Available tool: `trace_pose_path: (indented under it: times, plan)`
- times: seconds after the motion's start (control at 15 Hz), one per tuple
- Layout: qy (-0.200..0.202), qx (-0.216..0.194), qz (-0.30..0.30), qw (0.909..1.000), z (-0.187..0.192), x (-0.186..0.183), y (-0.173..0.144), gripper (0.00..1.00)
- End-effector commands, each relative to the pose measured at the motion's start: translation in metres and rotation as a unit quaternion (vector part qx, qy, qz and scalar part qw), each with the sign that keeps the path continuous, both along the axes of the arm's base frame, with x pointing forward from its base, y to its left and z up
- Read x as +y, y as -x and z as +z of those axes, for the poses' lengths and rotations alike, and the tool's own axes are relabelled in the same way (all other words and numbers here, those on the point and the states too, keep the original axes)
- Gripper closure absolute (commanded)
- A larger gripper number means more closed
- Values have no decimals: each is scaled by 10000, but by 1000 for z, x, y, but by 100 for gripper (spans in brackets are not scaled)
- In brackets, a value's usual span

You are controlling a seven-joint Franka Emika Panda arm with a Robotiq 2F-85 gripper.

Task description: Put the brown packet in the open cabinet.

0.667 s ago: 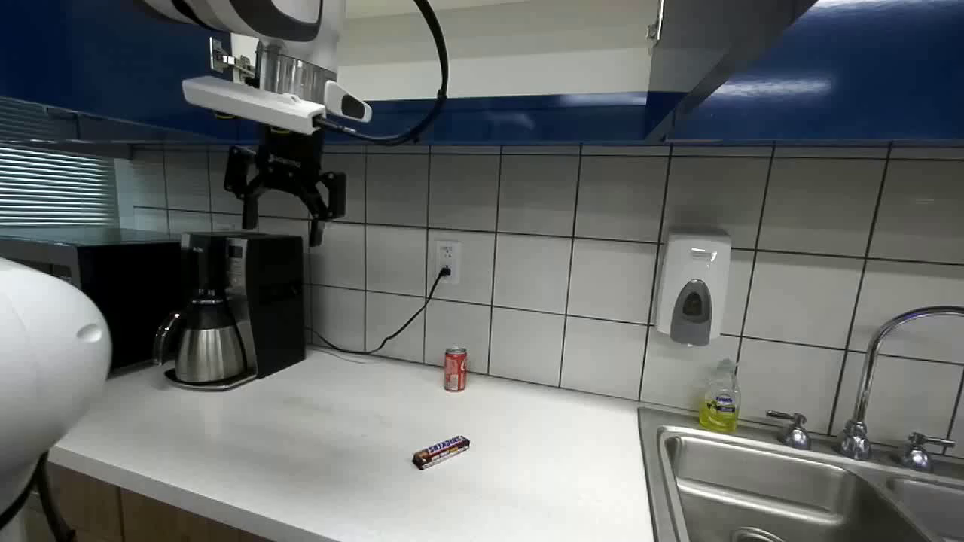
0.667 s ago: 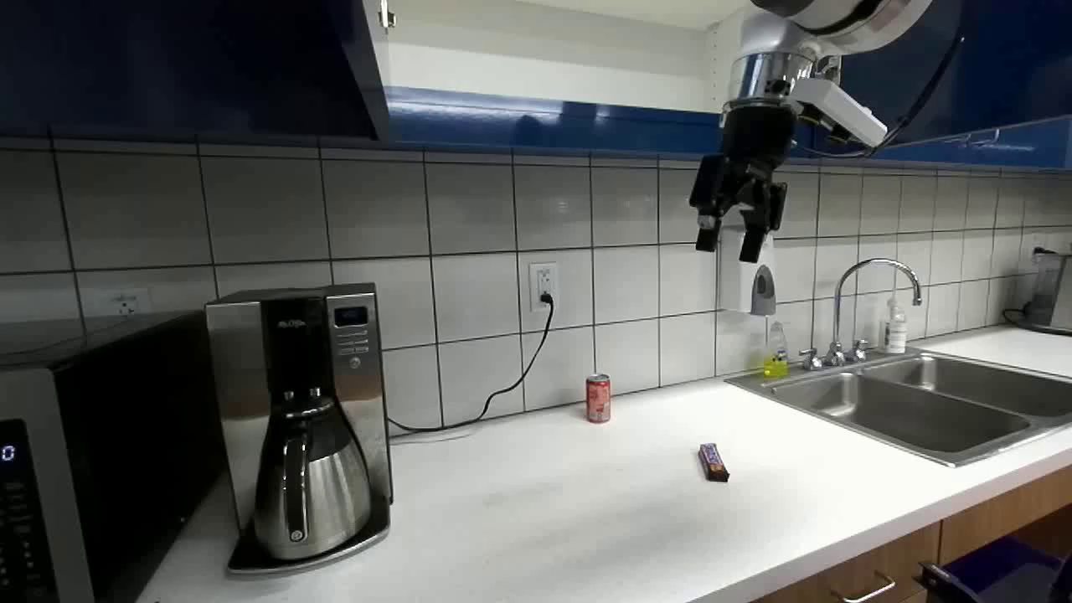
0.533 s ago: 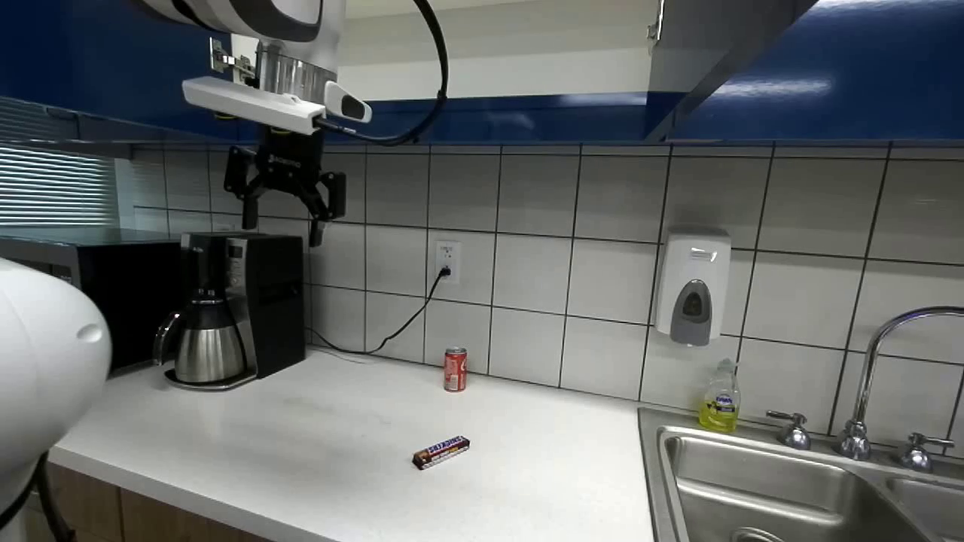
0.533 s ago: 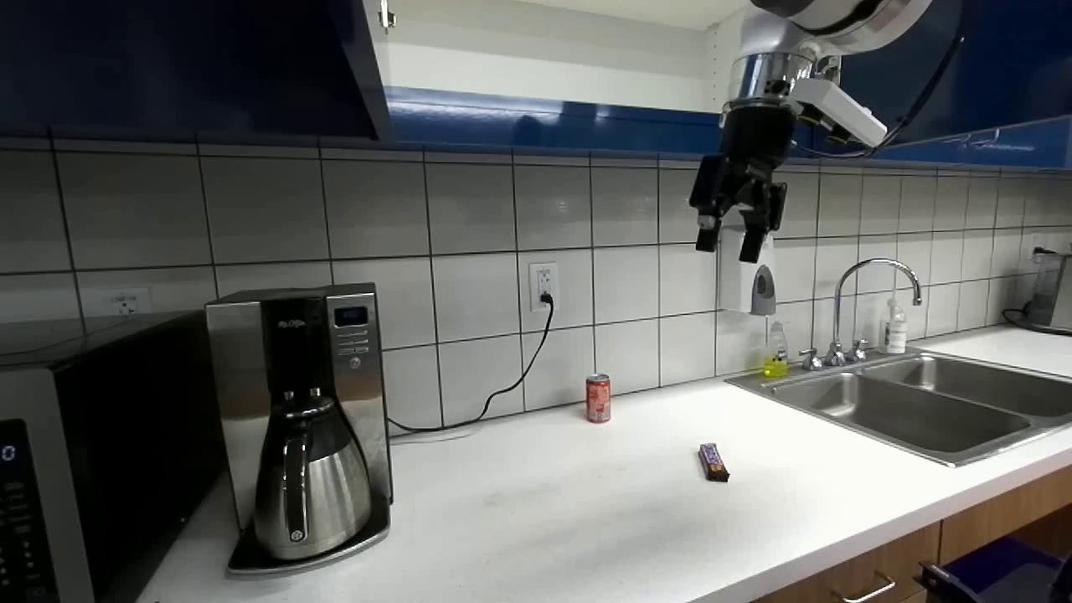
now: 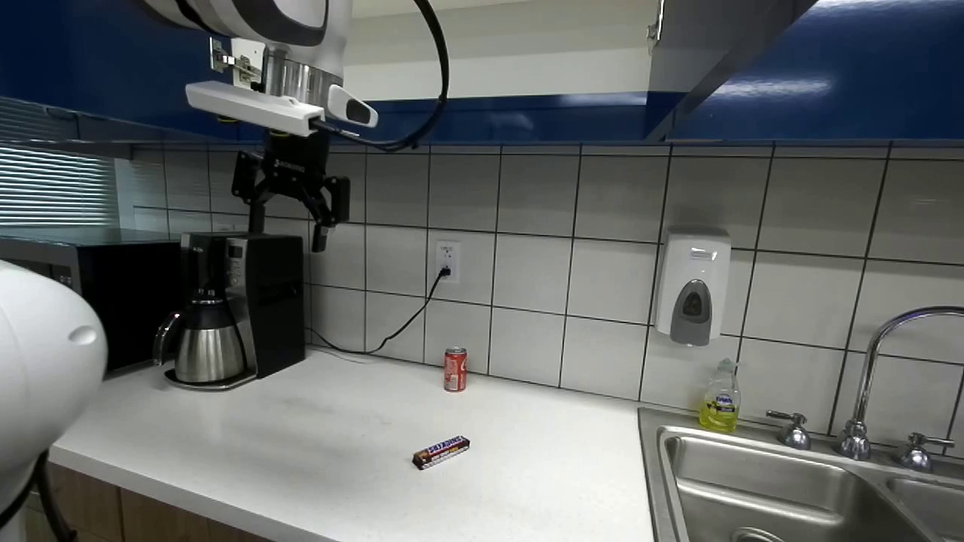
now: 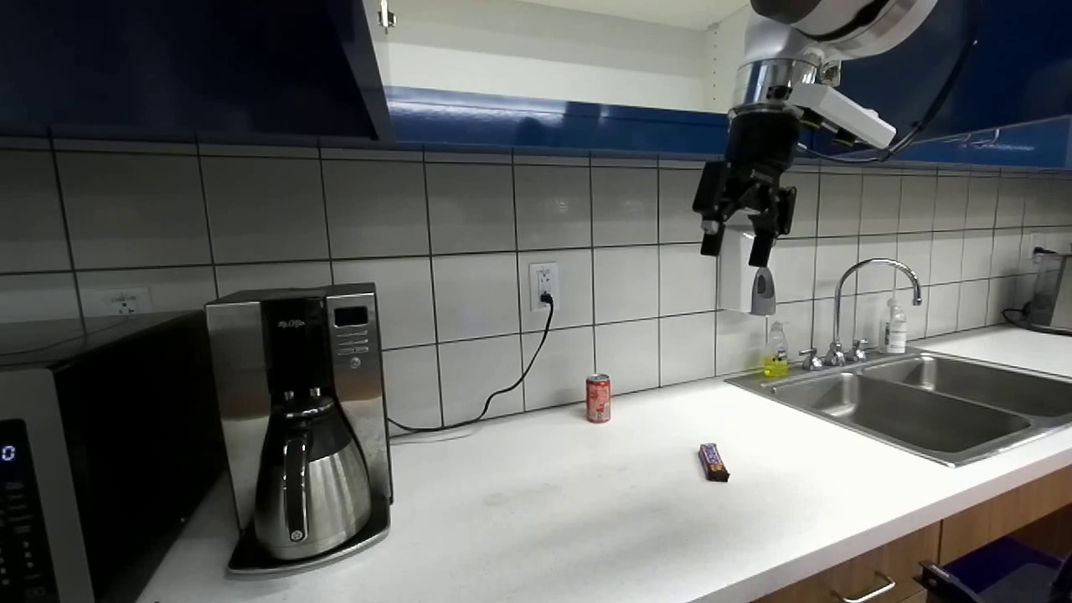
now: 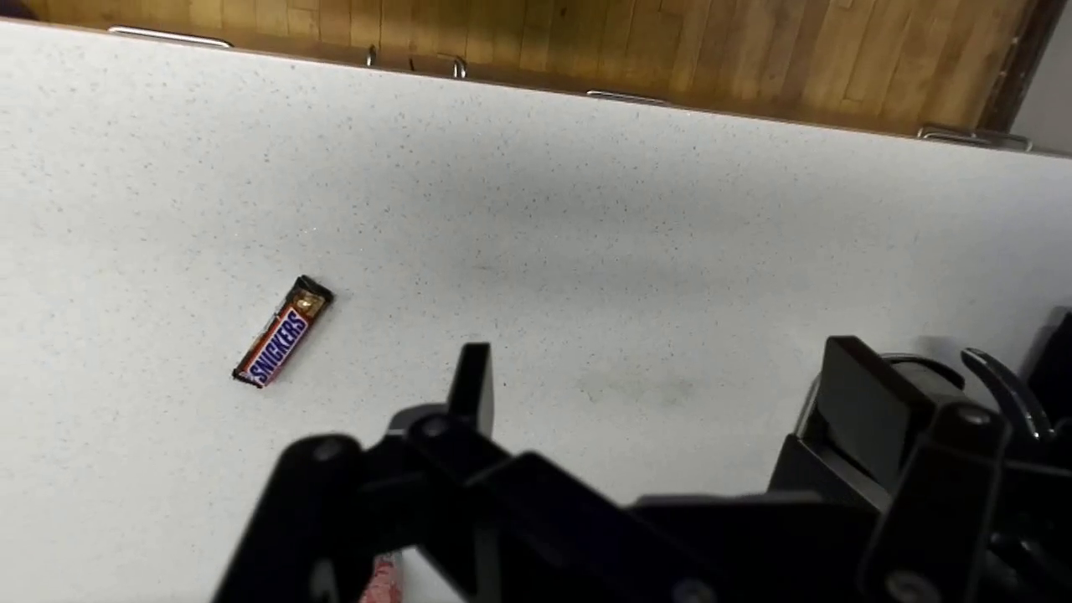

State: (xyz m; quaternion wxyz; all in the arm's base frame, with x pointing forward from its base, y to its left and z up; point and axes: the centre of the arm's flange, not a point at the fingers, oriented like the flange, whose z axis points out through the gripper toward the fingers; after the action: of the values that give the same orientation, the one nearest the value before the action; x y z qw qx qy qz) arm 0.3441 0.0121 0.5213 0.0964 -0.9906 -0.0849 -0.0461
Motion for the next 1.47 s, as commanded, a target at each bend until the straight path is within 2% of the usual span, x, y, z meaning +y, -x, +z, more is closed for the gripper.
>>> trace_pose_path:
  times: [0.0,0.6,1.4]
  plan:
    - [90,194,-448,9988,-3,-5,2,0]
    - [59,560,-1265,9904,-39,-34,-28,0]
    - [245,433,-1562,9865,-116,-75,-91,0]
